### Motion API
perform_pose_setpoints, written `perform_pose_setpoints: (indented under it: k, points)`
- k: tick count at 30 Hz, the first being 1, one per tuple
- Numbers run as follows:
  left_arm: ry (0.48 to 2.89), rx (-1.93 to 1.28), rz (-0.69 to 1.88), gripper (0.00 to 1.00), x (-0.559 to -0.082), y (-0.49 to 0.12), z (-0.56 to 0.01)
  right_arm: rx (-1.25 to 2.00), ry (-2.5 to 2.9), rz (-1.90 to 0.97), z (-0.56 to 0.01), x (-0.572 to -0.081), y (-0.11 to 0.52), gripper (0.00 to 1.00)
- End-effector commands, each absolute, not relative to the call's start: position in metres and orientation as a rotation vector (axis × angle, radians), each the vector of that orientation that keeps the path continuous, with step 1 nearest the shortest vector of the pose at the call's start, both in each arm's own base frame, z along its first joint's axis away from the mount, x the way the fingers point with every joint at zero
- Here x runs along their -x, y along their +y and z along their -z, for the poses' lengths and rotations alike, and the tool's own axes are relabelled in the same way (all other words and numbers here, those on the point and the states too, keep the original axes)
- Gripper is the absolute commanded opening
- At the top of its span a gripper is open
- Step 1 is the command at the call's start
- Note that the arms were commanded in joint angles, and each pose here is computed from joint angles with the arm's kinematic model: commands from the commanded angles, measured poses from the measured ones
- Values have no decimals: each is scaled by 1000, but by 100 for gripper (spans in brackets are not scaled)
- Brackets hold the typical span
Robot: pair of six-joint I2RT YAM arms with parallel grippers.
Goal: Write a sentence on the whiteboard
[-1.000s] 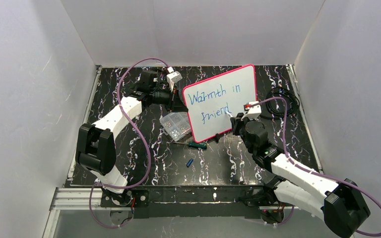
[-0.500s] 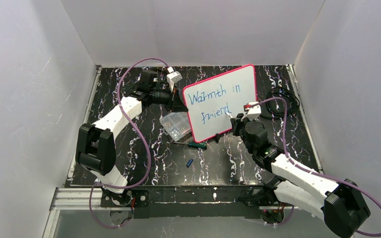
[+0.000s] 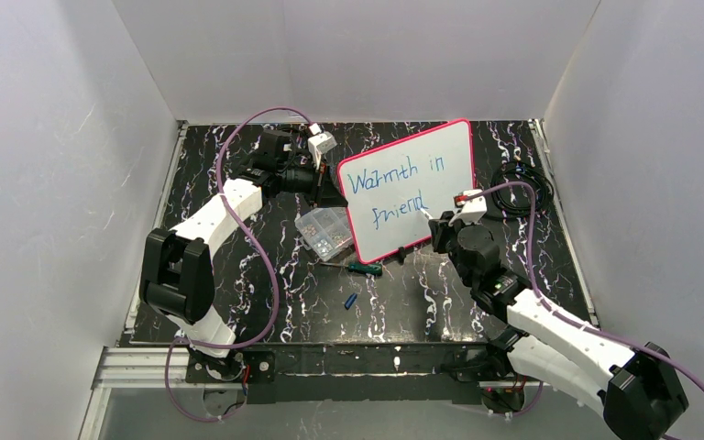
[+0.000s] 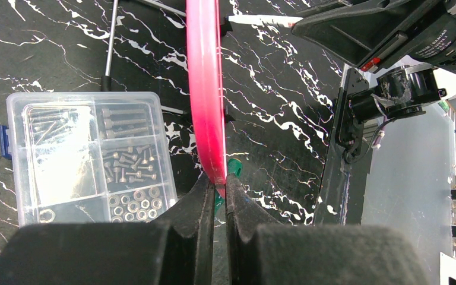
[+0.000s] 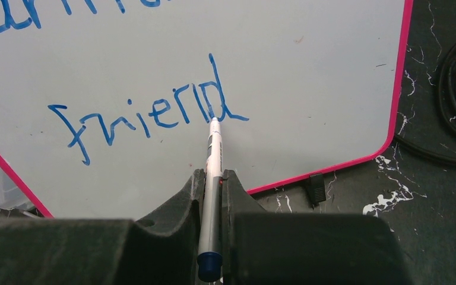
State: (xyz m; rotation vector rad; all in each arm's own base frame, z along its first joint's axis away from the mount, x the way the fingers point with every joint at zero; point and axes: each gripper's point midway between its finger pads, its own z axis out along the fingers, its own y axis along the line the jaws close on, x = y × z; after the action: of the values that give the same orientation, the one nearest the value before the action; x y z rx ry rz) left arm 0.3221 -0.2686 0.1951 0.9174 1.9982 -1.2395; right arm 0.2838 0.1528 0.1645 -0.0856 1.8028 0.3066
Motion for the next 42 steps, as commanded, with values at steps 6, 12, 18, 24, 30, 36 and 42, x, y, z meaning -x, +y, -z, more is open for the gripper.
perform_pose_setpoints:
  k: [6,12,18,24,30,36,42]
  points:
    - [1862,-991,1263,0,-309,-273,-238,83,1748,-311,-190,-293,145,1]
    - [1858,-993,1262,0,-309,-273,-239,46,1739,-338,-195,-309,122,1]
    - [1856,-994,1259,0,-309,-273,-239,56,1723,-370,-200,-312,117,1]
    - [1862,-990,1261,0,-310,-273,-239,66,1711,-412,-200,-314,125,1]
    - [1859,-992,1259,0,-310,-273,-239,55,1670,-430,-209,-319,127,1]
    - [1862,-992,1263,0,-310,-273,-238,58,1652,-439,-214,-324,131,1]
    - [1864,-990,1261,0,-310,-273,-237,72,1662,-449,-211,-329,135,1]
